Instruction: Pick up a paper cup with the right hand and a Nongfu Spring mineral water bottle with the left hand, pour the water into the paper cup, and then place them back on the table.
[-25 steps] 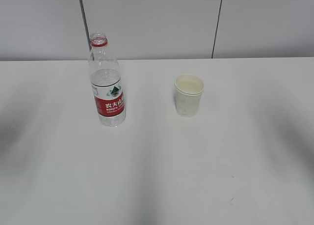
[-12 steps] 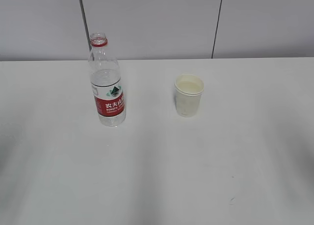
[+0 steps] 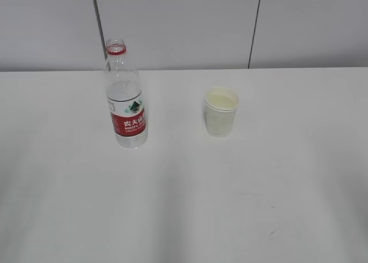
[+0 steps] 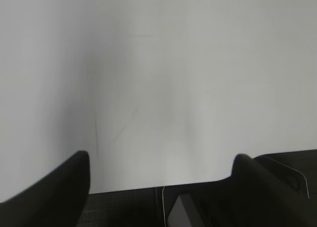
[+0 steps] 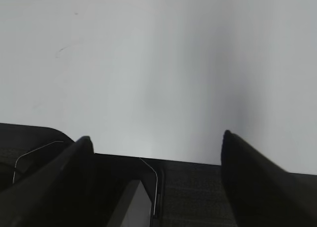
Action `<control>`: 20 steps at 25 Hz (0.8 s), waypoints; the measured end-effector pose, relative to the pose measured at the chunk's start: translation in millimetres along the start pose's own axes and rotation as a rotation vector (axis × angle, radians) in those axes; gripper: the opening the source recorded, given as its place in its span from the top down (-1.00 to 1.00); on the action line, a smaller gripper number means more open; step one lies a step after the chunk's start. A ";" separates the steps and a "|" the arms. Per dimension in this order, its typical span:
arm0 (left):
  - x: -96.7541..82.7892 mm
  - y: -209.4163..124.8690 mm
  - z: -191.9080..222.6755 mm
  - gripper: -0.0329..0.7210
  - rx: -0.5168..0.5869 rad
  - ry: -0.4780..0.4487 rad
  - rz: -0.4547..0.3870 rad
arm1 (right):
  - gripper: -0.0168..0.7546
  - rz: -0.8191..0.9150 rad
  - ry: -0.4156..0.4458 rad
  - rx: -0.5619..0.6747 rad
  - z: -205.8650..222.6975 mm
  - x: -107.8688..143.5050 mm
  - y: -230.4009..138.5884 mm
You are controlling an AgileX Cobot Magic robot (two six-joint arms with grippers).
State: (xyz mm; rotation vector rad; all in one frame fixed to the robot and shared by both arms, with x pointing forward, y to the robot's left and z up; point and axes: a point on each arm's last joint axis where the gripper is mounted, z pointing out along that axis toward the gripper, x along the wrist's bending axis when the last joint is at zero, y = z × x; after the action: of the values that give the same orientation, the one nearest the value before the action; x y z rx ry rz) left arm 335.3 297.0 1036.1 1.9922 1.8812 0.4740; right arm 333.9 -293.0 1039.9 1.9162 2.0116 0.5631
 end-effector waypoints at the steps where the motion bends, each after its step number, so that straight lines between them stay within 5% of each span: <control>1: 0.0 -0.7 -0.9 -0.50 -0.003 0.000 0.000 | -0.57 -0.001 0.000 -0.008 -0.2 0.2 -4.0; 14: -2.6 -14.8 -10.0 -0.50 -0.054 -0.023 -0.011 | -0.57 -0.012 -0.002 -0.088 -12.6 2.8 -35.2; 20: -3.0 -25.7 -24.5 -0.50 -0.160 -0.021 -0.008 | -0.57 -0.016 -0.004 -0.135 -18.4 3.6 -41.3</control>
State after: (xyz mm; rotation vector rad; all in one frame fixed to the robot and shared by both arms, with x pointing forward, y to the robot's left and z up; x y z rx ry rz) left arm 300.9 296.0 1045.4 1.8782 1.7786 0.5799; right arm 288.7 -292.0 1036.4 1.8191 1.9330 0.6723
